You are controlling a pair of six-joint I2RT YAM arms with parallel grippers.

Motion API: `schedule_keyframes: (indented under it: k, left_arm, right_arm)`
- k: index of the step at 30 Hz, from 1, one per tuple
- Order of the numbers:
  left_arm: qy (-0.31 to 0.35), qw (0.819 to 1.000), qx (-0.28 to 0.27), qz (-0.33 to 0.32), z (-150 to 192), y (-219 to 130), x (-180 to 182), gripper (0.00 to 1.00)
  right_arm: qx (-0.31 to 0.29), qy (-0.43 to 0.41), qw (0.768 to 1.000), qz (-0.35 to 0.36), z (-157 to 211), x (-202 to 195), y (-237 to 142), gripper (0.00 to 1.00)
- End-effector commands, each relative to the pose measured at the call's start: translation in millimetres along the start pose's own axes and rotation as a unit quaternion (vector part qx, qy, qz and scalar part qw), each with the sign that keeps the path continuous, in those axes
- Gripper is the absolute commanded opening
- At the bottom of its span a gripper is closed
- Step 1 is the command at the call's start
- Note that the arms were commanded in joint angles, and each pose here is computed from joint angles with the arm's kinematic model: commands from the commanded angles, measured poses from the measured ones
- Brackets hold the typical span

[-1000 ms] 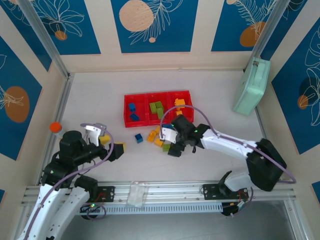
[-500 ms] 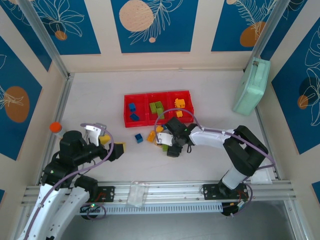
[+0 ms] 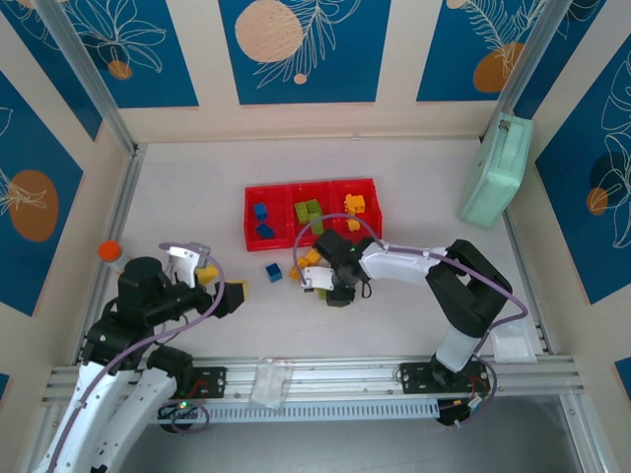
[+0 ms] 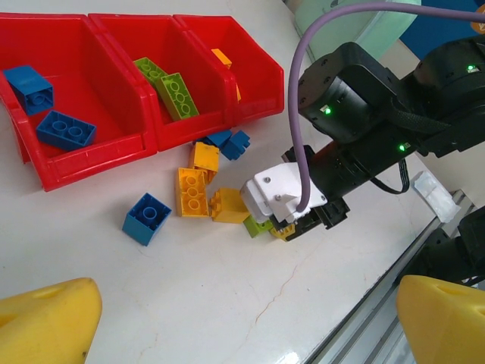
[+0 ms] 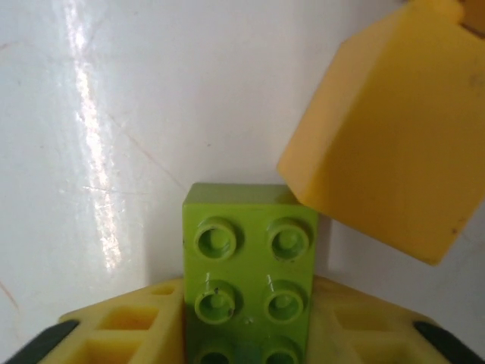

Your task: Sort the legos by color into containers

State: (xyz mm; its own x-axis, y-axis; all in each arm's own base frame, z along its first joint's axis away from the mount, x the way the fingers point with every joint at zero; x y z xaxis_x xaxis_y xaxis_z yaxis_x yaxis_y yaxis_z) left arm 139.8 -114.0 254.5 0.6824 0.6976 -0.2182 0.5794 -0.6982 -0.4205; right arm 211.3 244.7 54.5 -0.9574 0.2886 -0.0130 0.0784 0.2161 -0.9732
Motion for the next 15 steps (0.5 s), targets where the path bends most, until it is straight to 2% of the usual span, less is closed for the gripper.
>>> schedule_keyframes:
  k: [1,9,12,15]
  left_arm:
    - [0.016,1.0,-0.006,0.002,-2.7,-2.3,-2.5,0.99]
    - [0.016,1.0,-0.007,0.001,-2.7,-2.5,-2.5,0.99]
    - [0.017,1.0,-0.007,0.0,-3.1,-2.8,-2.4,0.99]
    - [0.018,1.0,-0.009,0.001,-3.2,-3.1,-2.8,0.99]
  right_arm:
    - [0.001,-0.012,1.0,0.016,-6.7,-2.4,15.8,0.27]
    - [-0.002,-0.002,0.999,0.049,-14.8,-3.1,-25.1,0.14]
    - [-0.074,0.02,0.996,0.047,-35.4,-1.5,-60.2,0.14]
    - [-0.182,0.08,0.978,0.071,-60.5,-16.3,-106.4,0.15]
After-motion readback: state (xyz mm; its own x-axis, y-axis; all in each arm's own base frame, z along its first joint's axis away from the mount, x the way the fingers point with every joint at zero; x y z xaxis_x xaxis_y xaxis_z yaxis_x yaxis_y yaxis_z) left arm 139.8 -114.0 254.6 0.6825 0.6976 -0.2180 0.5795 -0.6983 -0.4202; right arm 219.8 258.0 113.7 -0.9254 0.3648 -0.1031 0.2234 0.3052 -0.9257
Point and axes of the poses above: each hand's point on the last joint's axis, 136 mm out from that joint toward the fingers, its own y axis out along the fingers, its own x axis along the line the jaws close on, z = x × y, the point moved 4 cm from there along -y, back along the fingers, and after that the axes turned 15 degrees about y, right-handed, at the moved point
